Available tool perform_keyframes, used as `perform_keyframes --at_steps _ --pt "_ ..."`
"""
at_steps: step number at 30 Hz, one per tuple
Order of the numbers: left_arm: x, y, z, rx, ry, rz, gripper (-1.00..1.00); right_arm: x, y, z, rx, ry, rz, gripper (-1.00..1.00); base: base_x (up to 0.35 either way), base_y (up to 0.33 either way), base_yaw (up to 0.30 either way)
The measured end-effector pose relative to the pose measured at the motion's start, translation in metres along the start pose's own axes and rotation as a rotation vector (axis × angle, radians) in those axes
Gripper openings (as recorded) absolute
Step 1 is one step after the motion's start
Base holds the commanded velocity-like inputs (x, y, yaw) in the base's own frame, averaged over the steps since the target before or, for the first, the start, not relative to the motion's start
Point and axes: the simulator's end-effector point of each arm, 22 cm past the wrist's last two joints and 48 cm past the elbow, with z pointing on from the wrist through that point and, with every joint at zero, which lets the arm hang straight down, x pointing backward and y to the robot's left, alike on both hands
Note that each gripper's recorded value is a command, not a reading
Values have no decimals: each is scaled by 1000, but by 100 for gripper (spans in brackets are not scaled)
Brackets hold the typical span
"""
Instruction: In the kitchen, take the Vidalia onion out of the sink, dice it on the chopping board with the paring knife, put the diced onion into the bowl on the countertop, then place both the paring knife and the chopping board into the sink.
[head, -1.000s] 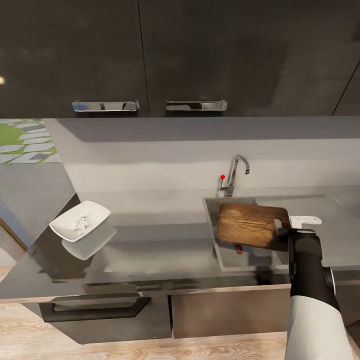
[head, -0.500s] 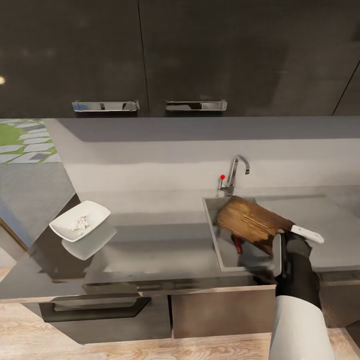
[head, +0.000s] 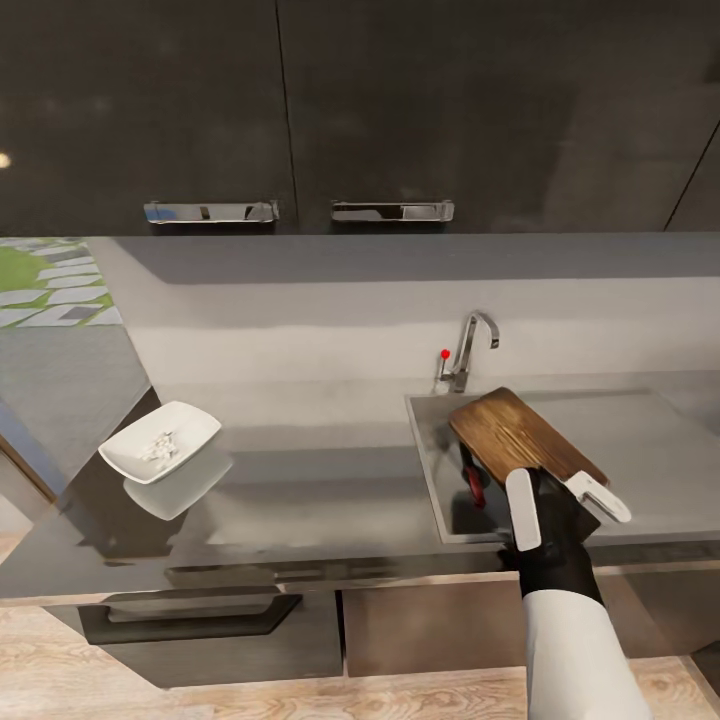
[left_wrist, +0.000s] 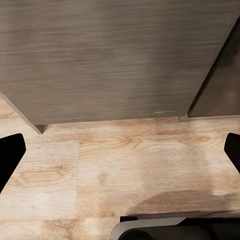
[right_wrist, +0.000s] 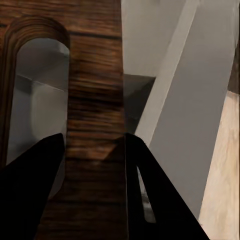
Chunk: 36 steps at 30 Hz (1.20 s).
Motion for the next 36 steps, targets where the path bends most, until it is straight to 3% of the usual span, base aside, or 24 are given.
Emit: perform_keyframes --at_steps 9,13,17,30,36 --pt "0 0 0 0 0 0 100 -4 -6 -8 49 -25 -3 -100 2 0 0" --pt "0 0 0 0 0 0 100 -9 -7 -10 55 -45 27 -100 117 0 0" --pt "0 0 0 0 0 0 100 -4 -4 -10 43 -24 54 -100 203 0 27" --pt "0 -1 0 3 -1 1 100 4 0 -9 26 13 75 -100 43 0 252" --pt "0 -1 0 4 -1 1 100 3 -2 -8 32 11 81 -100 0 0 52"
